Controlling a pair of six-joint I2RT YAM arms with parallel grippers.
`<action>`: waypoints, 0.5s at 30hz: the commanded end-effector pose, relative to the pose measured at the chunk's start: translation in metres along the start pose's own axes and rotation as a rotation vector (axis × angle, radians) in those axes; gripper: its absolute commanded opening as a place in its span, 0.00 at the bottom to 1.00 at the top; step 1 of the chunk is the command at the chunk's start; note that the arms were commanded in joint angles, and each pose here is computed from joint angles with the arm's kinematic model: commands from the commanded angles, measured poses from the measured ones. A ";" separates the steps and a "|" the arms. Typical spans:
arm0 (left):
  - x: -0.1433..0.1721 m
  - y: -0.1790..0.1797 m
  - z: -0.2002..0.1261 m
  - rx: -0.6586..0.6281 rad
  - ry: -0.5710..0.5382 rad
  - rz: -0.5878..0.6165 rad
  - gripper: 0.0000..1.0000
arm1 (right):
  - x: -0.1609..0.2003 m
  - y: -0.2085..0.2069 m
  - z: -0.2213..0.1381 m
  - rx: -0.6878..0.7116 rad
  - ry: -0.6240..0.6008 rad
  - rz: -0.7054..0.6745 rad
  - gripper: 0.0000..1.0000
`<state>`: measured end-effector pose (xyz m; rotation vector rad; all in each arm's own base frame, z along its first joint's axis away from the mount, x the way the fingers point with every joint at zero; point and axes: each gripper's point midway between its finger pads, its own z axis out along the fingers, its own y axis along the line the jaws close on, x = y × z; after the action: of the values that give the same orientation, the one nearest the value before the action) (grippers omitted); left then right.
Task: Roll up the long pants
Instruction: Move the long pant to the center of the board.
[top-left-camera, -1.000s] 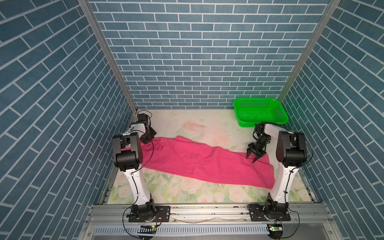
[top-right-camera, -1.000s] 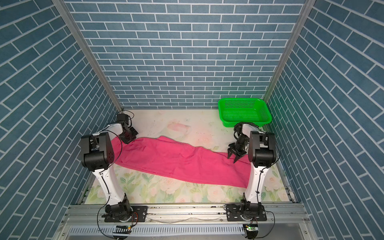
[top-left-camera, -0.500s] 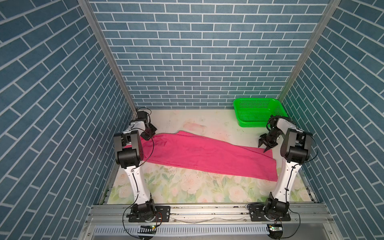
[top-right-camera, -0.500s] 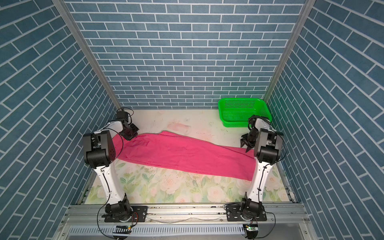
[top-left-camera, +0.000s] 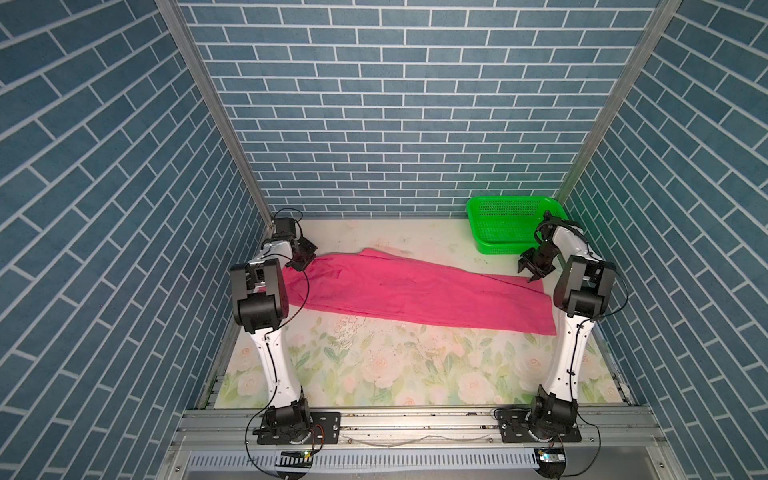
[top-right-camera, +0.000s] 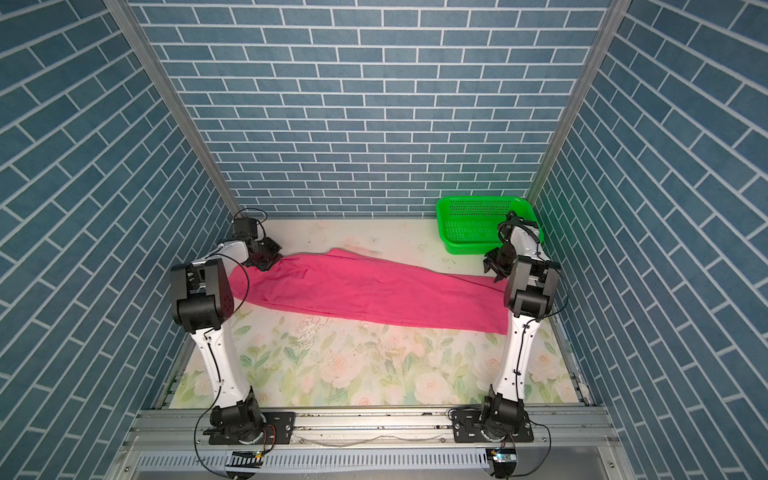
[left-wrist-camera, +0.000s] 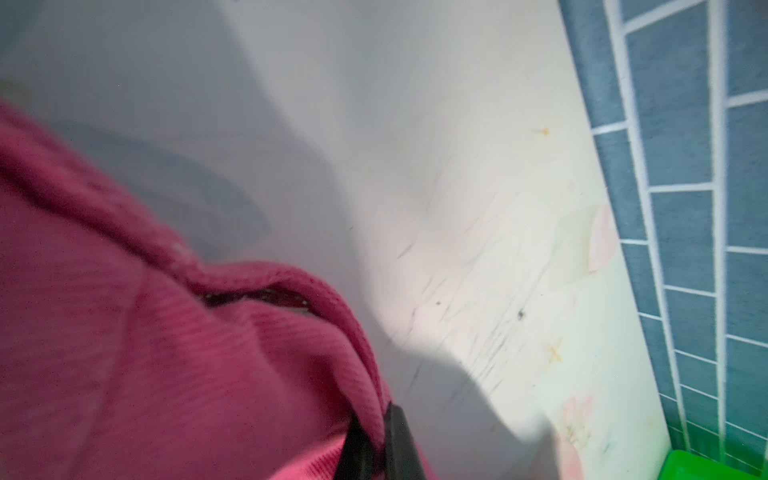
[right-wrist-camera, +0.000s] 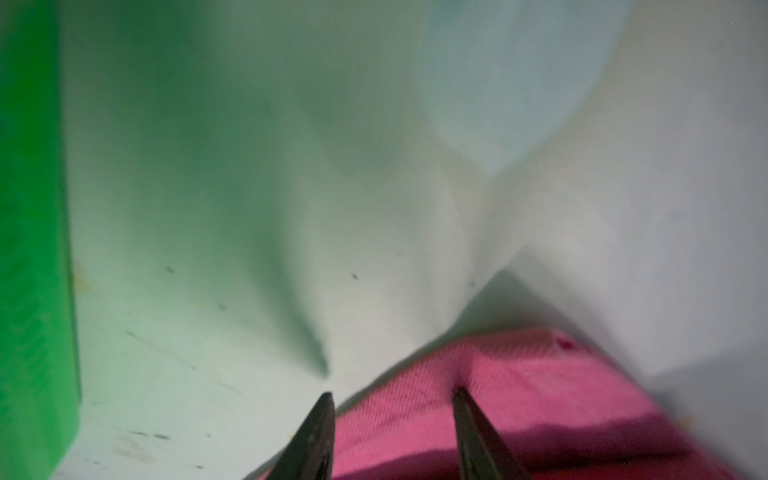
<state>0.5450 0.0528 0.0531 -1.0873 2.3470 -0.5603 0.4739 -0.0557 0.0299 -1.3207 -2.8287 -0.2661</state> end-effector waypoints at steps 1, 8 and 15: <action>-0.015 -0.034 -0.019 0.109 -0.034 0.018 0.17 | 0.000 0.013 -0.011 -0.079 -0.002 -0.053 0.51; -0.025 -0.084 -0.108 0.213 -0.121 0.079 0.69 | 0.028 0.039 -0.086 -0.318 -0.047 -0.115 0.59; 0.005 -0.049 -0.131 0.100 -0.112 0.153 0.69 | 0.077 0.004 -0.140 -0.360 -0.047 -0.137 0.60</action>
<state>0.5224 0.0423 0.2372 -0.8332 2.0950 -0.6247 0.4500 -0.0204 0.1620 -1.2389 -3.0355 -0.7520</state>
